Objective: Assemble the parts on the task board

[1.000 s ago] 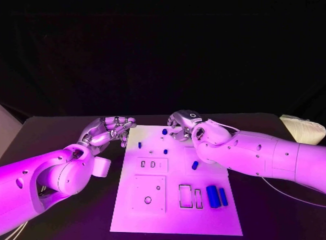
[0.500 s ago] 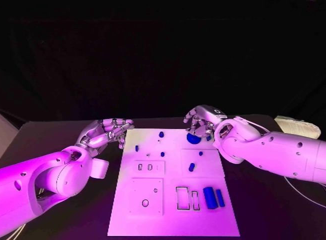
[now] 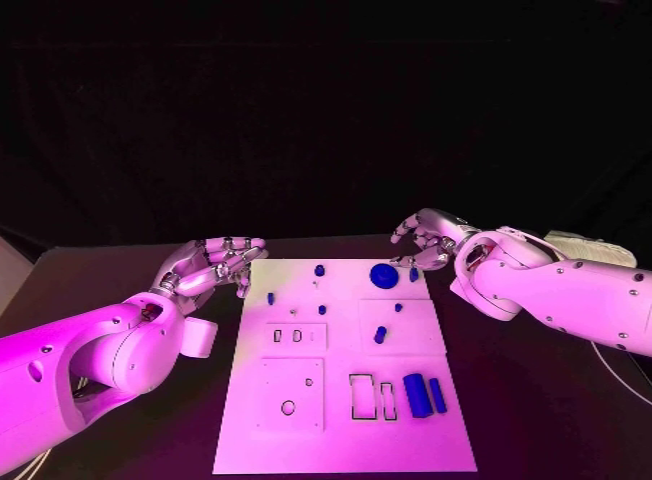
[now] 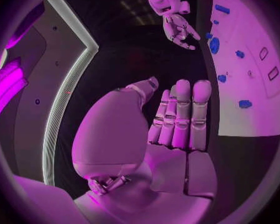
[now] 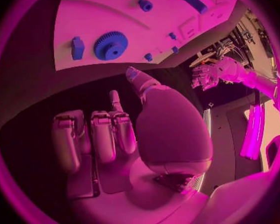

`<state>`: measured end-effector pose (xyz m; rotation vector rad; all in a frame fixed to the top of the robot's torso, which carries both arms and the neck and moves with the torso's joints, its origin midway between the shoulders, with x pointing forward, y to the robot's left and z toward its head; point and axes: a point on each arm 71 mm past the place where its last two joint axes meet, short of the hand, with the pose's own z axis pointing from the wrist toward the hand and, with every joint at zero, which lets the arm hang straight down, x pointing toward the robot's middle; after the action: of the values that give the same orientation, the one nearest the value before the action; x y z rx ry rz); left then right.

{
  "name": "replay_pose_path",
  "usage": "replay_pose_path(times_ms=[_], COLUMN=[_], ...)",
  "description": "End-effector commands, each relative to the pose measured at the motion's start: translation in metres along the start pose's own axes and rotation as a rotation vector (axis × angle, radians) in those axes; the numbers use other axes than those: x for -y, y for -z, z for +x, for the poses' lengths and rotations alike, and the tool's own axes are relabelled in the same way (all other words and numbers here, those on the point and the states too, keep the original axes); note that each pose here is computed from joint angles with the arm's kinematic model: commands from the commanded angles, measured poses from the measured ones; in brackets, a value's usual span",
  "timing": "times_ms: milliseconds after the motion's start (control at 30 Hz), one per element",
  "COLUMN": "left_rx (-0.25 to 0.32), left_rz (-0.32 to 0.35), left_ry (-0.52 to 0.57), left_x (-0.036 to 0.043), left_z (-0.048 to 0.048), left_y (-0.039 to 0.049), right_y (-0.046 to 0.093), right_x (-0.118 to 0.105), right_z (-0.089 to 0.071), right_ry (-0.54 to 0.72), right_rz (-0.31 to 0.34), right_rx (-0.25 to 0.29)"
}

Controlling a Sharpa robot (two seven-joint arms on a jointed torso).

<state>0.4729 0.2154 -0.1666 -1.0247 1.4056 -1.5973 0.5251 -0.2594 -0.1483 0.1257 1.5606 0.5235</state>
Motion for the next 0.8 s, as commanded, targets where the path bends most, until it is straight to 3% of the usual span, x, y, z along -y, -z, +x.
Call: replay_pose_path(times_ms=[33,800], left_rx=[-0.025,-0.029], left_rz=[0.011,0.01], left_ry=[0.011,0.011], left_x=[0.0013,0.0012], left_z=[0.0037,0.0039], left_y=[-0.0007,-0.0007], right_y=[-0.002,-0.006], right_x=[0.002,-0.003], right_z=[0.008,0.03], right_ry=[0.014,0.06], right_rz=[0.037,0.081], right_rx=[-0.072,-0.107])
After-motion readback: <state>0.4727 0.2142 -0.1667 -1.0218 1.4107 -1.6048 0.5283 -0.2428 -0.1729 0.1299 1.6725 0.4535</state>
